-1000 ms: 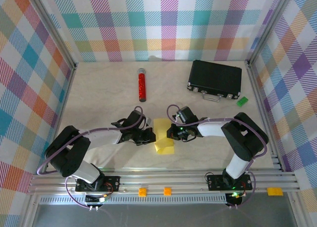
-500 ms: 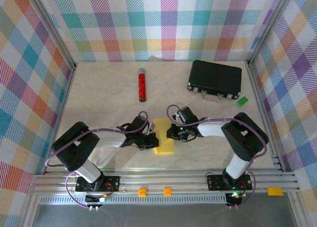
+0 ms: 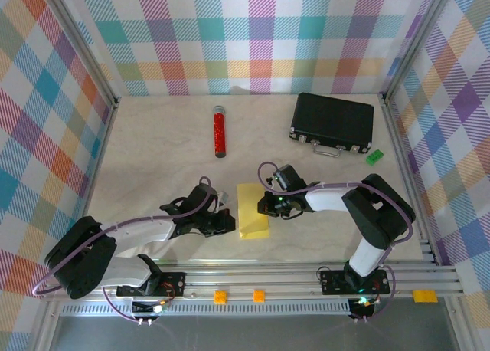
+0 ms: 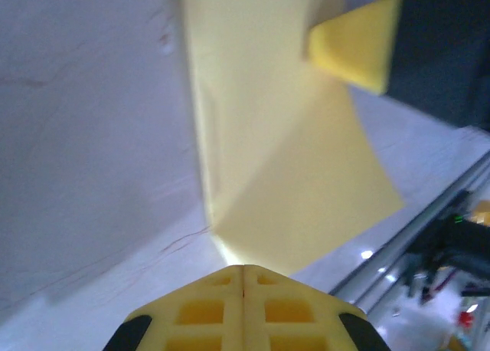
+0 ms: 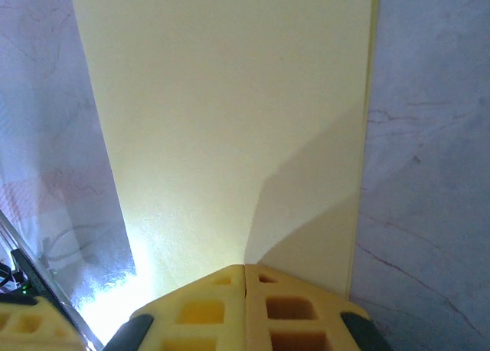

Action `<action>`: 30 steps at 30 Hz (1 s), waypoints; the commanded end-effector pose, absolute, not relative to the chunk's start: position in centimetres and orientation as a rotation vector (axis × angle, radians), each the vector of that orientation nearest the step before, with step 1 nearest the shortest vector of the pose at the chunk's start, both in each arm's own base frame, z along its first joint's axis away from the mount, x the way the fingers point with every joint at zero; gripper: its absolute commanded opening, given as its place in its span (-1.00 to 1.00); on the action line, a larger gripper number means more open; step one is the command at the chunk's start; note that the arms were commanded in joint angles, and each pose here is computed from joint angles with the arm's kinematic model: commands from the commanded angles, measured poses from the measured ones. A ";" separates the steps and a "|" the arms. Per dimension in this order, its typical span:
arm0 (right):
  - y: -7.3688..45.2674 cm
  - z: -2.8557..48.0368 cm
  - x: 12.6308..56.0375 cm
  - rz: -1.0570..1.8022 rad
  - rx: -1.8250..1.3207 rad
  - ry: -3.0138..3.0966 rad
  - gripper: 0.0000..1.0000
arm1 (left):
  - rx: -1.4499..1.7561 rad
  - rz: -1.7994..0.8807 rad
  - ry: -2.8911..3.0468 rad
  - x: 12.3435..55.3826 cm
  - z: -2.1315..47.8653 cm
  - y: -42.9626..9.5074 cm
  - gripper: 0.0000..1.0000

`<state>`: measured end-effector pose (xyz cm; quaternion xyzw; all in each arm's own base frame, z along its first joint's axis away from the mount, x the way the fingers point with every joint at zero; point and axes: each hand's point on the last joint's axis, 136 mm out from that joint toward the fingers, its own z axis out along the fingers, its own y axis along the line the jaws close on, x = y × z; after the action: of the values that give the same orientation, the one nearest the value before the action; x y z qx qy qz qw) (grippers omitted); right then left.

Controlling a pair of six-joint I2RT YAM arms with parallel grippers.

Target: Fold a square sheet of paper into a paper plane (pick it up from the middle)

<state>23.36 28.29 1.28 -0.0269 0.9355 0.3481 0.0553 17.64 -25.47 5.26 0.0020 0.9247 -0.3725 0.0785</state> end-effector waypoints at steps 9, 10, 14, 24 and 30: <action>23.8 -3.8 20.7 0.759 0.037 3.043 -1.00 | 0.061 -1.311 2.776 18.1 5.1 -30.3 -1.00; 23.9 -3.8 20.7 0.763 0.035 3.044 -1.00 | 0.071 -1.300 2.798 17.7 4.4 -30.3 -1.00; 23.8 -3.9 20.7 0.760 0.041 3.046 -1.00 | 0.064 -1.176 2.912 16.0 1.1 -28.2 -1.00; 23.7 -3.9 20.6 0.755 0.040 3.046 -1.00 | 0.049 -1.029 3.016 11.8 -1.4 -23.3 -1.00; 23.7 -3.8 20.6 0.755 0.040 3.045 -1.00 | 0.080 -1.172 2.855 14.2 3.9 -25.9 -1.00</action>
<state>23.37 28.36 1.29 -0.0275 0.9348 0.3499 0.0549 14.06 -25.27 2.17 0.0209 0.9275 -0.3724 0.0237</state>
